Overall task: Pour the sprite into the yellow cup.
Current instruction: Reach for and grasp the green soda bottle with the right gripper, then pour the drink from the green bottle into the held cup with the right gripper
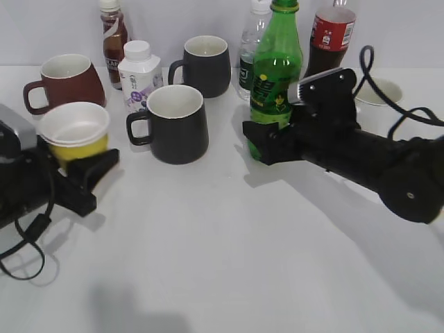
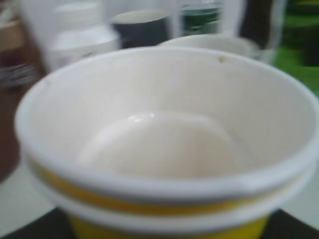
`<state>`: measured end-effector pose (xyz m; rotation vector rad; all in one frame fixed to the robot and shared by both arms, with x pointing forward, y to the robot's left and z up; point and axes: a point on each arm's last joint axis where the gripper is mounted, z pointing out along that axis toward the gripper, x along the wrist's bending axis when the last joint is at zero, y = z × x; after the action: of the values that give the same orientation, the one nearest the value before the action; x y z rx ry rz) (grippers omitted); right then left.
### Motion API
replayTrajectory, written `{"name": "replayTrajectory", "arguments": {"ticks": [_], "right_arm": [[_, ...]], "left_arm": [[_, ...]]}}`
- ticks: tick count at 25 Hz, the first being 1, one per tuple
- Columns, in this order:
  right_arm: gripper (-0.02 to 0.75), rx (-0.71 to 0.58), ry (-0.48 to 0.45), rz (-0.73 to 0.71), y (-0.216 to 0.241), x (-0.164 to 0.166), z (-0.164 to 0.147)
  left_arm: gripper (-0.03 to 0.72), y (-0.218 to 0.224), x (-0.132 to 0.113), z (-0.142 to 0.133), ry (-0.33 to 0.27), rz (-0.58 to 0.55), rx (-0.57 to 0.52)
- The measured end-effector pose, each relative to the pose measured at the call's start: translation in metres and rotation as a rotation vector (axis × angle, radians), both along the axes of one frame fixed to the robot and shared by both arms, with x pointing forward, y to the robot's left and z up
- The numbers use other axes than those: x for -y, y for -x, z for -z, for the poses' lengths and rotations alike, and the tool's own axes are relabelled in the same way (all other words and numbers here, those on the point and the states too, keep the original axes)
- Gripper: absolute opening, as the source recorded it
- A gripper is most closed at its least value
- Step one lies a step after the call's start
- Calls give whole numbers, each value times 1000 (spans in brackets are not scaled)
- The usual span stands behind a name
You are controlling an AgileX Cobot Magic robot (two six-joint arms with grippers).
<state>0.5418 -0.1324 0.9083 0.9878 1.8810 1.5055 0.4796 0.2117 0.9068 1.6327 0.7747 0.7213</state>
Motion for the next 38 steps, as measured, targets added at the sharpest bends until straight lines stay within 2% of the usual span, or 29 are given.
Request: {"name": "replayTrajectory", "arguments": {"ticks": [5, 8, 13, 18, 23, 29, 33, 38], "right_arm": [[618, 27, -10, -2, -17, -8, 1], [564, 41, -15, -3, -25, -12, 1], [389, 44, -10, 0, -30, -14, 0], [389, 57, 17, -5, -29, -14, -3], [389, 115, 125, -32, -26, -12, -20], [389, 349, 281, -139, -19, -14, -55], [387, 442, 415, -167, -16, -13, -64], [387, 518, 592, -210, -15, -11, -63]], "left_arm": [[404, 11, 12, -2, -26, 188, 12], [403, 17, 18, 0, -37, 281, 6], [403, 22, 22, 0, -29, 334, -11], [403, 23, 35, -2, -21, 388, -1], [403, 20, 54, -10, -7, 453, 39], [403, 3, 72, -15, 63, 479, 27], [403, -6, 82, -17, 94, 495, 20], [403, -5, 102, -15, 87, 557, 15]]}}
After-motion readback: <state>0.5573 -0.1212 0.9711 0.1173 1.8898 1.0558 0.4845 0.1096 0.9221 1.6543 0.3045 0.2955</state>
